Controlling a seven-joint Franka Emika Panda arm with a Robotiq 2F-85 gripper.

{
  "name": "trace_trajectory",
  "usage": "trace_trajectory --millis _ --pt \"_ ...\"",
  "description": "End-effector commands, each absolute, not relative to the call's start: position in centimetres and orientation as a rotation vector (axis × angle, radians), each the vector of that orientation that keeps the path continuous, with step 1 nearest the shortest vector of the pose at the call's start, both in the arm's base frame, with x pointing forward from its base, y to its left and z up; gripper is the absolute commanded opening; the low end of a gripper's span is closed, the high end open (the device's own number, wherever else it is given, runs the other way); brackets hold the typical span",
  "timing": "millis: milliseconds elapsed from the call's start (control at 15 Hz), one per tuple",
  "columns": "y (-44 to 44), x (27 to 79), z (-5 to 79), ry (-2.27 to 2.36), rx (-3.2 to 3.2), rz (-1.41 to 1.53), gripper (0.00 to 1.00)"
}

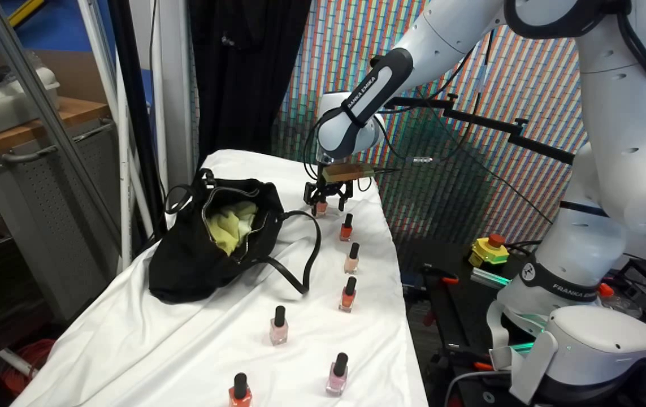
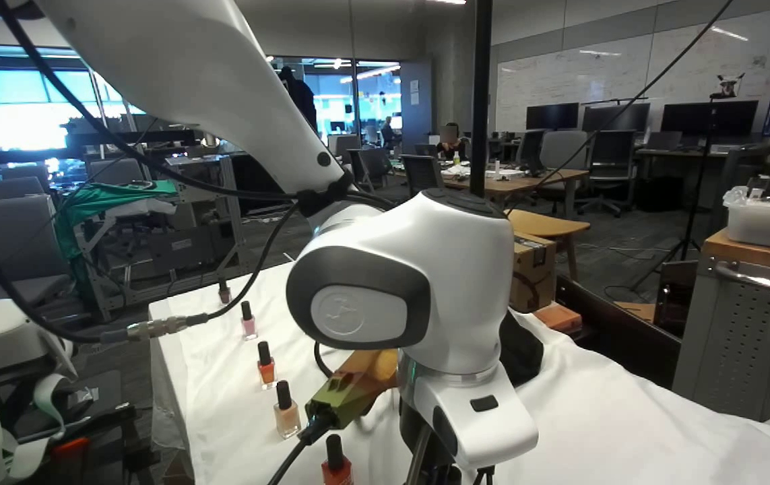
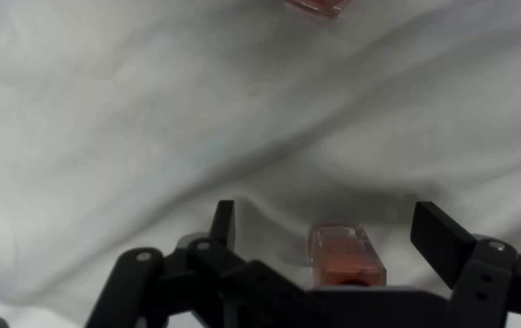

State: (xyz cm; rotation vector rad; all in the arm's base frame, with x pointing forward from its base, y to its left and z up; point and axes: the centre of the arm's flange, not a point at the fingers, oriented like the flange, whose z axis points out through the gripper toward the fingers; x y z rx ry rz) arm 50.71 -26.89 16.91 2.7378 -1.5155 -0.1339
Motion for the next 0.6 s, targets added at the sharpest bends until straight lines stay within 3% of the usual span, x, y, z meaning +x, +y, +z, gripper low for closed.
trace_trajectory --millis 0,533 --pt "-26.9 51.1 18.2 -1.496 2.776 -0.072 1.00" --pt "-27.6 52.0 19.4 -1.467 2.777 -0.017 1.00"
